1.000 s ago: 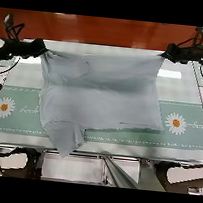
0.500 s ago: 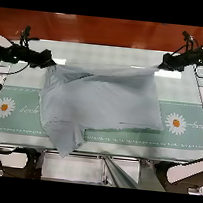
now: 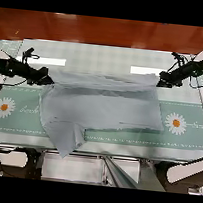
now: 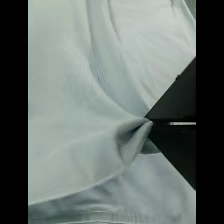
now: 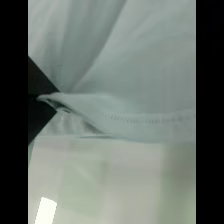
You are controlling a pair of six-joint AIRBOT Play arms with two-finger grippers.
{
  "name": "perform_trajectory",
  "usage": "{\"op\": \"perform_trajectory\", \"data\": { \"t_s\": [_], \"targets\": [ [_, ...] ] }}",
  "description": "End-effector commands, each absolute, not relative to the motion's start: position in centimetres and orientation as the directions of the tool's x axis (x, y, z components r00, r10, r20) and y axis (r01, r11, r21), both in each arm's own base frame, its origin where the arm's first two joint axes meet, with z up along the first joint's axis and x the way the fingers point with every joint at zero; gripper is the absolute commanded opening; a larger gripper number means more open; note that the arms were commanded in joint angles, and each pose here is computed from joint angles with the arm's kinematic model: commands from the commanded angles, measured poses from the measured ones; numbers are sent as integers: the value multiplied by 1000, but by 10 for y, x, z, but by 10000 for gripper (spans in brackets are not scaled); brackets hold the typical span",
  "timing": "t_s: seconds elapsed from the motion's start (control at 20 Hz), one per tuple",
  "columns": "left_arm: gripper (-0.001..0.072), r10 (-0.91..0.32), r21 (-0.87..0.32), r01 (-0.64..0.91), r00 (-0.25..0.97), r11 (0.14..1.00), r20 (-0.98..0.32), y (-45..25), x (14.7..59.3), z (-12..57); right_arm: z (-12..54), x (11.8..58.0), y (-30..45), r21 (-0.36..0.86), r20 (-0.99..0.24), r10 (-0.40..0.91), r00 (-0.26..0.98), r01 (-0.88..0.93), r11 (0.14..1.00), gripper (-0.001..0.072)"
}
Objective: Fold the shirts.
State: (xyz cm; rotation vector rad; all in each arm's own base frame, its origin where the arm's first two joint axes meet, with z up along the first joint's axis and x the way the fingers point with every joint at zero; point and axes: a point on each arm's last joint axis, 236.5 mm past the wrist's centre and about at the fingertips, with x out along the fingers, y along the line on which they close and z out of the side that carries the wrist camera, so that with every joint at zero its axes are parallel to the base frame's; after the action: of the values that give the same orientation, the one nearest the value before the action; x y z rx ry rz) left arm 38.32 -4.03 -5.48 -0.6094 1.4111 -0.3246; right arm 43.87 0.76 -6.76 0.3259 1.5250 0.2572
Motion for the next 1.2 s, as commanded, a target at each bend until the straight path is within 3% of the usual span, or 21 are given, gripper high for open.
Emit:
{"op": "perform_trajectory", "data": {
  "t_s": [0.0, 0.35, 0.4, 0.45, 0.5, 0.6, 0.7, 0.8, 0.95, 1.05, 1.15],
  "targets": [
    [19, -552, -557, -143, 81, 818, -830, -36, 365, -60, -73, 434, 3, 342, -940, 342, 17, 54, 938, 24],
    [21, -582, -576, -146, 10, 804, -813, -42, 349, -59, -71, 428, 9, 360, -932, 362, -11, 80, 930, 30],
    [47, -590, -581, -153, -18, 799, -807, -44, 343, -59, -71, 427, 10, 366, -929, 369, -15, 98, 925, 97],
    [211, -586, -573, -165, -40, 803, -809, -43, 338, -59, -70, 423, 11, 368, -927, 374, -31, 113, 923, 258],
    [508, -574, -557, -173, -74, 813, -815, -40, 330, -60, -69, 417, 13, 371, -923, 380, -58, 121, 921, 421],
    [505, -526, -496, -211, -121, 842, -842, -26, 316, -63, -62, 404, 11, 373, -916, 388, -99, 143, 917, 413],
    [505, -516, -493, -208, -71, 845, -854, -20, 320, -49, -45, 396, 2, 358, -922, 374, -99, 142, 923, 413],
    [504, -478, -476, -188, 35, 859, -877, -13, 323, -34, -29, 387, -12, 335, -937, 346, -41, 160, 928, 413],
    [504, -432, -456, -190, 153, 870, -889, 4, 293, -31, -32, 355, -22, 335, -942, 322, 96, 220, 916, 414],
    [504, -430, -480, -313, 217, 819, -876, 14, 261, -42, -41, 323, -7, 426, -902, 388, 187, 249, 870, 415],
    [505, -496, -596, -447, 329, 667, -803, 3, 238, -48, -43, 299, 14, 551, -825, 470, 314, 258, 794, 417]
  ]
}}
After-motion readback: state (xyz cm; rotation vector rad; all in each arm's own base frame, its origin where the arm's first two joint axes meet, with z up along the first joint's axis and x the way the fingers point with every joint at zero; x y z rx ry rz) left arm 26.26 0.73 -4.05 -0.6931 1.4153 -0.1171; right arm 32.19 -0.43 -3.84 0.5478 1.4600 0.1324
